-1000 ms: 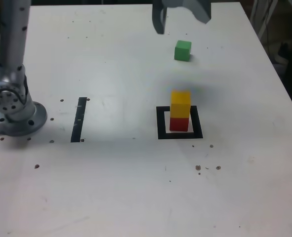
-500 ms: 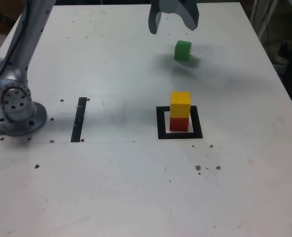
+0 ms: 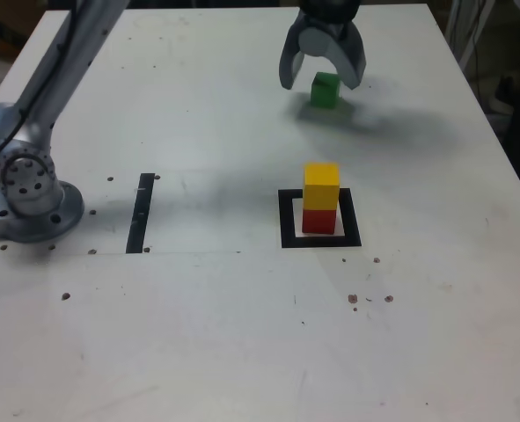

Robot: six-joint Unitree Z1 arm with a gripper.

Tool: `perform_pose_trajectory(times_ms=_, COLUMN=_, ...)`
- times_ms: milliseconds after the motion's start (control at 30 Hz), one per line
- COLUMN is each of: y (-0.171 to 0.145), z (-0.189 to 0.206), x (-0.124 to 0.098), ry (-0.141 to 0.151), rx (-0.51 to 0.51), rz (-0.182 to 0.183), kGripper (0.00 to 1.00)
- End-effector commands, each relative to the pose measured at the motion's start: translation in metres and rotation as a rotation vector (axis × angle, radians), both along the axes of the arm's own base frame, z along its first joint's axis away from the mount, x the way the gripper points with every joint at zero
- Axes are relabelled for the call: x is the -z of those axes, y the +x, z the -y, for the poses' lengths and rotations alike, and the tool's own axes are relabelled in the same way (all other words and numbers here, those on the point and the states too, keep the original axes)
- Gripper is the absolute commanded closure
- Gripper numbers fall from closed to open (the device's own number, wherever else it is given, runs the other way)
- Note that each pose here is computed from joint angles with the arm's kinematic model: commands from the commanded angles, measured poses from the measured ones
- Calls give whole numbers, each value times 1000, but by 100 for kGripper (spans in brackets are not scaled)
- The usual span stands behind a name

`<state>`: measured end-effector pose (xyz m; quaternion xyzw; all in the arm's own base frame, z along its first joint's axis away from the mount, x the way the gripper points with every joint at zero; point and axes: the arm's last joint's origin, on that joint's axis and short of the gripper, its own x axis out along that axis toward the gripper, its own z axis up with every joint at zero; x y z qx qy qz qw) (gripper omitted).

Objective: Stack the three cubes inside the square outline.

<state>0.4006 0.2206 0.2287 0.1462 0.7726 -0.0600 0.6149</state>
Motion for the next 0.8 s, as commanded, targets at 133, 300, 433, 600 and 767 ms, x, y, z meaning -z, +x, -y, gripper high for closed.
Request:
perform_pose_trajectory(times_ms=133, y=6, z=-2, x=2, ry=-16, rx=29, rz=6, kGripper=24)
perform_pose_trajectory(times_ms=300, y=8, z=-5, x=7, ry=-21, rx=28, rz=-1, kGripper=40)
perform_pose_trajectory(times_ms=433, y=9, z=-6, x=12, ry=-34, rx=25, rz=-10, kGripper=48)
perform_pose_trajectory(times_ms=600, y=10, z=-7, x=13, ry=-43, rx=22, rz=-6, kGripper=51)
perform_pose_trajectory(times_ms=767, y=13, z=-8, x=14, ry=-32, rx=20, rz=8, kGripper=59)
